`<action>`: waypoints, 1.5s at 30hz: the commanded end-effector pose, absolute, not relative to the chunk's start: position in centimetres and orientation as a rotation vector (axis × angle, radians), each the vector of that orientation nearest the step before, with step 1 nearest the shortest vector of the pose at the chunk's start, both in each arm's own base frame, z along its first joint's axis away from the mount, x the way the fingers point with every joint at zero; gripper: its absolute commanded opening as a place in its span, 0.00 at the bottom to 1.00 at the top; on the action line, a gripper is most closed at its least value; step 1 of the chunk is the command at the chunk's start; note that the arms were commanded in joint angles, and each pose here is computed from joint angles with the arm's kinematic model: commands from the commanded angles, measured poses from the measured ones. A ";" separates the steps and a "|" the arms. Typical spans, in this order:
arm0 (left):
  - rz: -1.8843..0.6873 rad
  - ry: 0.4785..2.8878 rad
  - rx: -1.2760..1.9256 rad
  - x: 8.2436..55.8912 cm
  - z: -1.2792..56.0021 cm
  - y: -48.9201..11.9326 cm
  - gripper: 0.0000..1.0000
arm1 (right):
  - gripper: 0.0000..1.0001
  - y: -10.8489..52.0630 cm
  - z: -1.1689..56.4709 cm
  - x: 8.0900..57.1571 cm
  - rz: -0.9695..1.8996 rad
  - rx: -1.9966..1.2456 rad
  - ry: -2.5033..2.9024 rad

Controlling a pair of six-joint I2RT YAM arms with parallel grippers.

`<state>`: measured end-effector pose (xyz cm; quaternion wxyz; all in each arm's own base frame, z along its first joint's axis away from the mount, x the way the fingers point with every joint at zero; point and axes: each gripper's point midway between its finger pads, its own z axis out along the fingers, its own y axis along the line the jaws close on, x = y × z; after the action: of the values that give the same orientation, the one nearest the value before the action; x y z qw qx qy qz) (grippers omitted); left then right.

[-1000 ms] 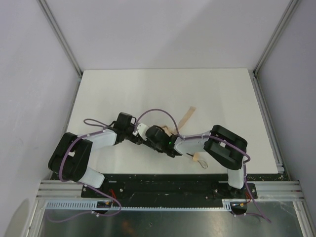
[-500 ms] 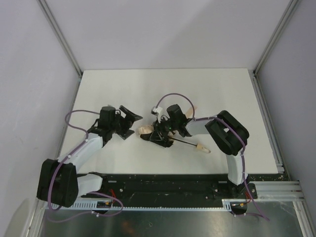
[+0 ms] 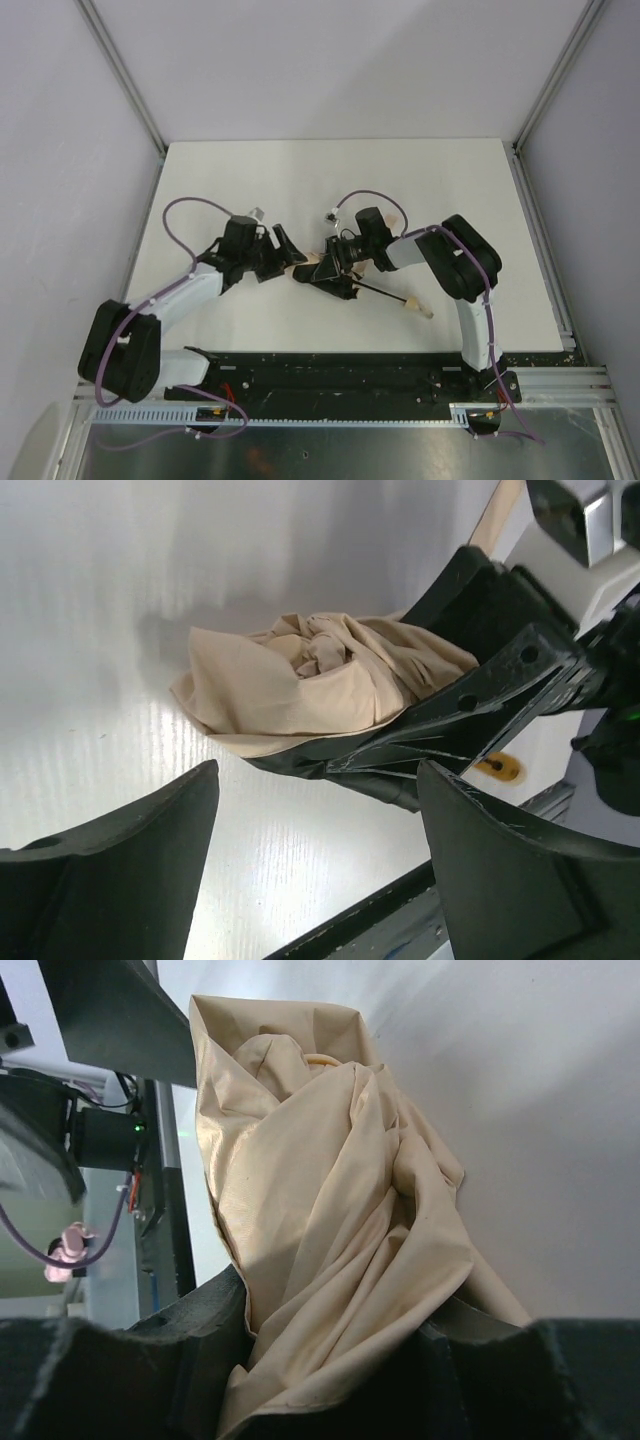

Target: Put away the umbrella

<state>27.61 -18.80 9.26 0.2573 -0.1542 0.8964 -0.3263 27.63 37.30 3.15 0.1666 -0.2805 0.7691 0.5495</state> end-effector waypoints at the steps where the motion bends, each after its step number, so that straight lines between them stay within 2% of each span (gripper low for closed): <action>1: -0.917 2.375 -0.210 29.1 11.6 -21.4 0.84 | 0.00 35.1 -2.0 25.3 1.556 -0.707 2.407; 3: -0.961 2.386 -0.305 29.2 11.7 -21.8 0.89 | 0.00 34.9 -2.3 25.5 1.547 -0.686 2.419; 8: -1.142 2.476 -0.819 27.7 10.1 -22.6 0.98 | 0.00 35.0 -3.0 25.9 1.476 -0.671 2.441; 14: -1.192 2.569 -1.164 27.3 7.6 -23.9 0.99 | 0.00 35.7 -2.6 25.9 1.463 -0.696 2.407; 22: -1.026 2.605 -1.308 28.8 2.8 -23.6 0.97 | 0.00 36.5 -0.9 25.2 1.505 -0.819 2.307; 24: -0.994 2.621 -1.323 28.7 1.5 -23.4 0.90 | 0.00 36.8 -0.4 24.6 1.511 -0.876 2.274; 25: -0.988 2.615 -1.324 28.8 1.1 -23.4 0.83 | 0.00 36.9 -0.2 24.4 1.511 -0.899 2.260; 28: -1.012 2.540 -1.313 29.2 0.5 -23.0 0.61 | 0.00 37.2 0.5 24.0 1.519 -0.942 2.228; 33: -0.996 2.472 -1.297 29.2 -0.1 -22.1 0.16 | 0.00 37.8 1.6 23.5 1.546 -0.970 2.192; 34: -0.990 2.468 -1.285 29.2 -0.1 -22.1 0.11 | 0.00 37.8 1.7 23.7 1.541 -0.961 2.196; 35: -0.984 2.466 -1.272 29.1 -0.1 -22.0 0.06 | 0.03 37.7 1.8 24.1 1.517 -0.938 2.214; 36: -0.979 2.460 -1.269 29.1 -0.1 -21.9 0.03 | 0.12 37.6 1.9 24.5 1.487 -0.913 2.237; 40: -0.954 2.438 -1.268 28.5 0.0 -21.2 0.00 | 0.57 36.6 3.7 25.6 1.318 -0.864 2.287; 45: -0.926 2.439 -1.281 27.9 0.4 -20.8 0.00 | 0.85 35.1 5.1 25.8 0.962 -0.961 2.263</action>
<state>28.59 -23.79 3.28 0.0850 -0.4069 0.8173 -0.3991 26.37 37.11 4.72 0.2115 -0.3104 0.8053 0.4587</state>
